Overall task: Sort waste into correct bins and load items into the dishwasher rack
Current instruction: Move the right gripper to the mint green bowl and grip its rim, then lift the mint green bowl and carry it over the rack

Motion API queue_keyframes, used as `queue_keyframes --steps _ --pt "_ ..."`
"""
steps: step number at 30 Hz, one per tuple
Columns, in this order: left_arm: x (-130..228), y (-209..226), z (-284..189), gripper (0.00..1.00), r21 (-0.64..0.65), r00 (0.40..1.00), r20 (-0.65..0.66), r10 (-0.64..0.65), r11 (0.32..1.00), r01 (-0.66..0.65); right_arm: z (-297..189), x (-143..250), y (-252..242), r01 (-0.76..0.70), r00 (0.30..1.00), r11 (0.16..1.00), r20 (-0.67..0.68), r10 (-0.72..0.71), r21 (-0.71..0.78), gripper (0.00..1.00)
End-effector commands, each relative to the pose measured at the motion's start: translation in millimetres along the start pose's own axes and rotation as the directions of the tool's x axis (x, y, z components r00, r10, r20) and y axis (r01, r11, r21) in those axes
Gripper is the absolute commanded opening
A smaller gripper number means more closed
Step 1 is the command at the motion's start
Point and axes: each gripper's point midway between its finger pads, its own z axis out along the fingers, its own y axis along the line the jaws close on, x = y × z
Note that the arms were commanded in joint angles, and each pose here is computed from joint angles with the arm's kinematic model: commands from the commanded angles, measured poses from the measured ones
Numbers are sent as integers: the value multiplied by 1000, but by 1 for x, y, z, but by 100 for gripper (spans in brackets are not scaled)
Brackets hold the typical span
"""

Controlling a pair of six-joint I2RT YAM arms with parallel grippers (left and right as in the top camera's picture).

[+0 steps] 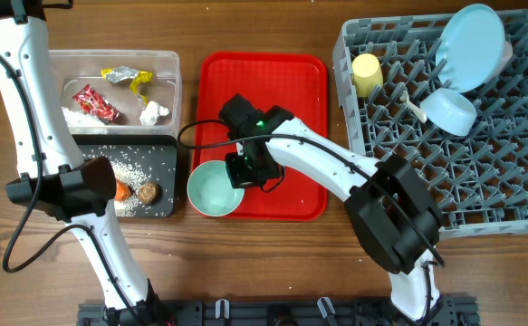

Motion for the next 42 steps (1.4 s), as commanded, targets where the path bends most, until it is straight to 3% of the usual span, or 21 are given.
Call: queue_keyframes --steps 1,10,17,21,25,29,31,33,39,42 --pt "0 5 4 100 -6 1000 -6 -10 1000 10 4 2 1 -5 1000 1000 -20 5 -15 4" --pt "0 5 4 100 -6 1000 -6 -11 1000 11 -43 -24 20 67 992 996 107 -61 -54 4" --pt "0 5 4 100 -6 1000 -6 -10 1000 10 -133 -45 15 63 937 998 343 -64 14 4" --pt "0 5 4 100 -6 1000 -6 -10 1000 10 -216 -32 -34 -43 880 997 475 6 67 4" --pt "0 5 4 100 -6 1000 -6 -10 1000 10 -288 9 -118 -269 808 938 581 98 217 4" --pt "0 5 4 100 -6 1000 -6 -11 1000 11 -334 68 -212 -538 757 728 623 196 425 4" --pt "0 5 4 100 -6 1000 -6 -10 1000 10 -345 100 -252 -659 720 570 632 287 491 4" --pt "0 5 4 100 -6 1000 -6 -11 1000 11 -353 129 -286 -779 623 393 677 391 489 4" --pt "0 5 4 100 -6 1000 -6 -11 1000 11 -377 193 -353 -863 453 14 764 460 504 4" --pt "0 5 4 100 -6 1000 -6 -10 1000 10 -386 220 -391 -888 304 -161 814 494 430 4"
